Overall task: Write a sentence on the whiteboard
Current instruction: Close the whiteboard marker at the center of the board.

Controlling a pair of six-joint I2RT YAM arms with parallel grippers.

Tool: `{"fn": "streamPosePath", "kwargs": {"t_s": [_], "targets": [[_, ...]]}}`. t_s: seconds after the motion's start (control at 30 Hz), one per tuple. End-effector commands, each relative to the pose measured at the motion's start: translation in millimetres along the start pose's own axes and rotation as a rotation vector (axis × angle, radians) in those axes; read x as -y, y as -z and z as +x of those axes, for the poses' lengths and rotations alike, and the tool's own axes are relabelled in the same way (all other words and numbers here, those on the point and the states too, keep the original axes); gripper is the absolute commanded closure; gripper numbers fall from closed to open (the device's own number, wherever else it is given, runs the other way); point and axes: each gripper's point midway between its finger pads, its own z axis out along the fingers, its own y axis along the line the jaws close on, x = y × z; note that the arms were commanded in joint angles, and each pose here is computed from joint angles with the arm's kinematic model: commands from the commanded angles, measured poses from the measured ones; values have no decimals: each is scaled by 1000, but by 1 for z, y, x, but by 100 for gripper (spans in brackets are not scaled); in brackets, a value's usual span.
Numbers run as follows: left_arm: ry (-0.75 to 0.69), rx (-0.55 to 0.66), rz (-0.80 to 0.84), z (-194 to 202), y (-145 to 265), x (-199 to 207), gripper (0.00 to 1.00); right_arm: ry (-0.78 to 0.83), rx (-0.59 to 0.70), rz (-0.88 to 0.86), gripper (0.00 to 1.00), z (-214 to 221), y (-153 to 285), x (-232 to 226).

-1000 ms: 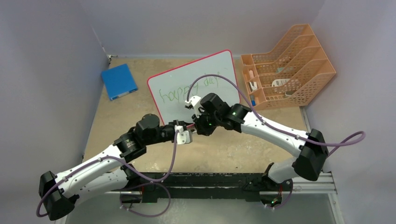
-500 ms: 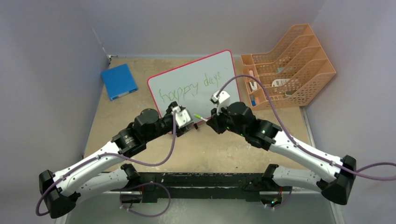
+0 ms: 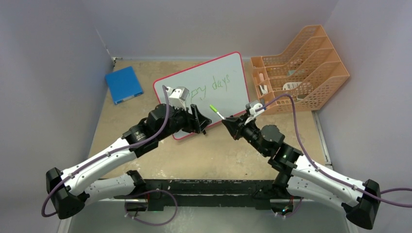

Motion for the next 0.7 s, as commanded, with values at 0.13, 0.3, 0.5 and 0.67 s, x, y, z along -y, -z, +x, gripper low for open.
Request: {"fn": "streamPosePath", "kwargs": {"t_s": [0.13,0.3,0.5,0.67], "targets": [[409,55,46,-18,-6,24,35,47,232,-18,100,-42,5,0],[570,92,53,-18,-17,22,36,54,256,-28,100,-42,8,0],[631,88,137,-25,-35,40,36,62,261,-49,100,-39,6,-3],[662,98,164,-28,-44,45,37,72,251,-55,100,-37,1,-4]]}}
